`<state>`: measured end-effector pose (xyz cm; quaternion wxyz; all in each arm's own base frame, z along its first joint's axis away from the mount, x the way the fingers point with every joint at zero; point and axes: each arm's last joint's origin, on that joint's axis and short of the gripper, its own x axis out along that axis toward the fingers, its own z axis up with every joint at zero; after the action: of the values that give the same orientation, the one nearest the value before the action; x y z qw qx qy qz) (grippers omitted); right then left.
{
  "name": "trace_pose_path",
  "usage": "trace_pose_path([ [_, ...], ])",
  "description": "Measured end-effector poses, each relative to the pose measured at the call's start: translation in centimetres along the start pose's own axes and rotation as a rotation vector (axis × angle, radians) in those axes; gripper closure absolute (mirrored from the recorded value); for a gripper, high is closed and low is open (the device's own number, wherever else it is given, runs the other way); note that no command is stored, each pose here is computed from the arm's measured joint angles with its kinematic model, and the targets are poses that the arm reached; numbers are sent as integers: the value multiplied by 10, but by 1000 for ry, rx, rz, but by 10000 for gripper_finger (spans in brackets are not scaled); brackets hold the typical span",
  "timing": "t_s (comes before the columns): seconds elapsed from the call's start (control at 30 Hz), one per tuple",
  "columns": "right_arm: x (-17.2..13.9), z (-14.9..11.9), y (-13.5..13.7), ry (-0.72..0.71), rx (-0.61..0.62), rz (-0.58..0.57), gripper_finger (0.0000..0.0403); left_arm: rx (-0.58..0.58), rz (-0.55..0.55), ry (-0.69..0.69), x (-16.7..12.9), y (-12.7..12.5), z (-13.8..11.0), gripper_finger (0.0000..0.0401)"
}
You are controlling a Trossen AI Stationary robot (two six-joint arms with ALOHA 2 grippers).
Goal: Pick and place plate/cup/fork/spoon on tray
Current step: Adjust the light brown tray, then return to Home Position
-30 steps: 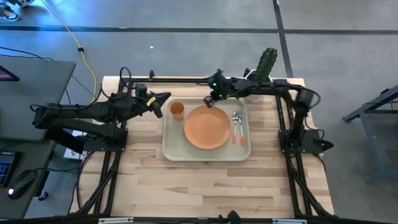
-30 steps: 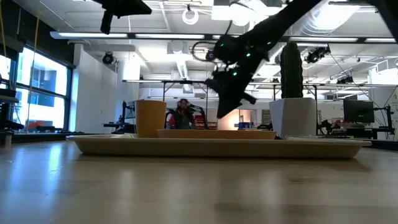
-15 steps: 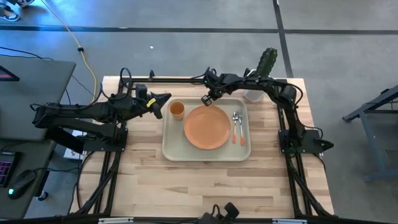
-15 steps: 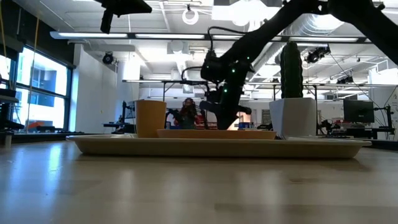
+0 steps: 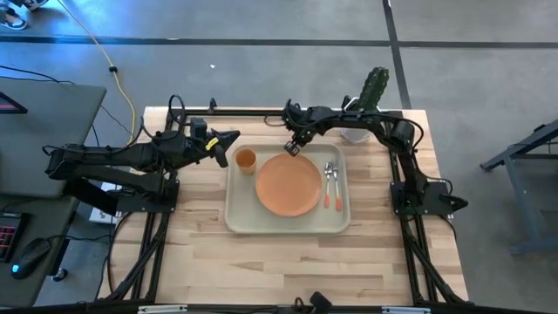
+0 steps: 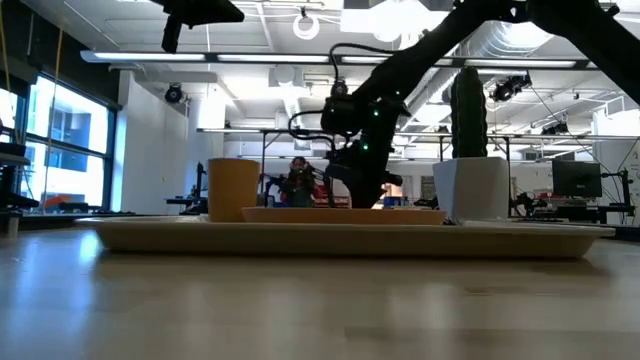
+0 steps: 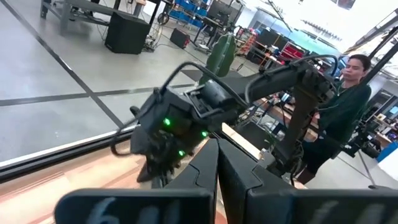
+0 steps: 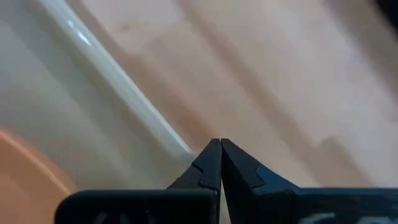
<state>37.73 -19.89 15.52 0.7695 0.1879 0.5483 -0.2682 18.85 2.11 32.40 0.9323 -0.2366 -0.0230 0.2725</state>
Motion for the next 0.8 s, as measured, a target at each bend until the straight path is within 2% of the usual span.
trace_pose_path([
  [0.2, -3, -9, 28, 30, -47, 16, 403, 2, -8, 4, -1, -1, -1, 401],
  [0.37, -14, -18, 40, 52, -44, -67, 403, 4, -8, 4, -1, -1, -1, 401],
  [0.6, -94, -13, 39, -166, -21, -6, 403, 79, -15, -10, -5, 0, 3, 401],
  [0.7, -130, -29, 35, -305, -12, 69, 403, 107, -15, -9, -11, 2, 5, 401],
  [0.8, -152, -61, 27, -437, 19, 178, 403, 149, 3, 32, -19, 7, 4, 401],
])
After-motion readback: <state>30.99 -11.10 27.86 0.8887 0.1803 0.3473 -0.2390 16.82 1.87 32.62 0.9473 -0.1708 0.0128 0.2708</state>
